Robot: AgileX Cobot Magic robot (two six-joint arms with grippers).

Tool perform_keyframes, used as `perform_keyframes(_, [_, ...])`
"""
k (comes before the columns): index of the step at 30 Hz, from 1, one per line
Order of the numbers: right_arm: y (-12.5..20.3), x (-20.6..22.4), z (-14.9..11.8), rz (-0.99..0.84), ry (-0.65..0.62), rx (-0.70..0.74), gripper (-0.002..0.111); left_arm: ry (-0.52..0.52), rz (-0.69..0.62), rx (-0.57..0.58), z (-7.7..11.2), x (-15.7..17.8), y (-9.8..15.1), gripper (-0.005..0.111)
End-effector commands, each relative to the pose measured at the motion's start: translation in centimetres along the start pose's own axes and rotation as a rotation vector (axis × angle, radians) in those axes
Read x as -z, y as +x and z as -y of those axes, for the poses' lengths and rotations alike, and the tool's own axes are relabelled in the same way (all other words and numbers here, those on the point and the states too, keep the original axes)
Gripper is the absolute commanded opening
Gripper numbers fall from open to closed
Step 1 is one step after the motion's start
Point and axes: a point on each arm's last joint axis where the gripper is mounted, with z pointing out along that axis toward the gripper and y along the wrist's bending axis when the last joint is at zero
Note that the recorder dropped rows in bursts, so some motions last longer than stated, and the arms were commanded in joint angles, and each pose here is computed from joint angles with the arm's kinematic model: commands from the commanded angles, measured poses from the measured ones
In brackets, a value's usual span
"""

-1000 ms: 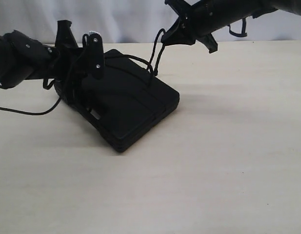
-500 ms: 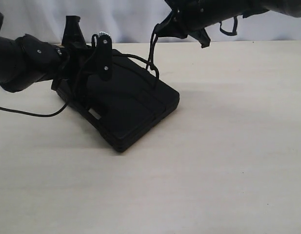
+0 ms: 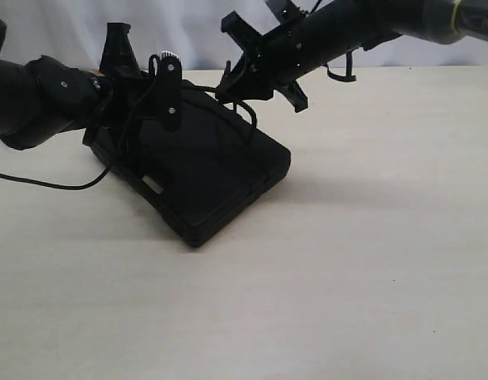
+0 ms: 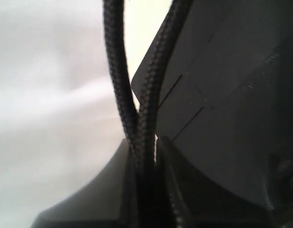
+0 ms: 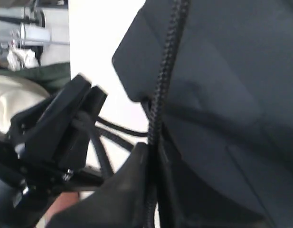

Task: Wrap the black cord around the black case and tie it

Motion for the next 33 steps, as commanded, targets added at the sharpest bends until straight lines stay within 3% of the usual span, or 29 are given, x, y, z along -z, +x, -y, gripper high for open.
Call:
perform_keyframes(1, [0.7, 0.0, -0.5, -0.048, 0.045, 0.106, 0.006, -0.007, 0.000, 0.013, 0.0, 0.0, -0.2, 0.000])
perform_keyframes(7, [1.2, -0.1, -0.3, -0.098, 0.065, 0.143, 0.034, -0.020, -0.007, 0.018, -0.1, 0.0, -0.2, 0.000])
perform_keyframes(13, [1.3, 0.3, -0.7, -0.125, 0.072, 0.180, 0.054, -0.020, -0.007, 0.022, -0.1, 0.0, -0.2, 0.000])
perform_keyframes(33, [1.5, 4.9, -2.7, -0.086, 0.319, 0.276, 0.056, -0.014, -0.004, 0.021, 0.0, 0.0, -0.2, 0.000])
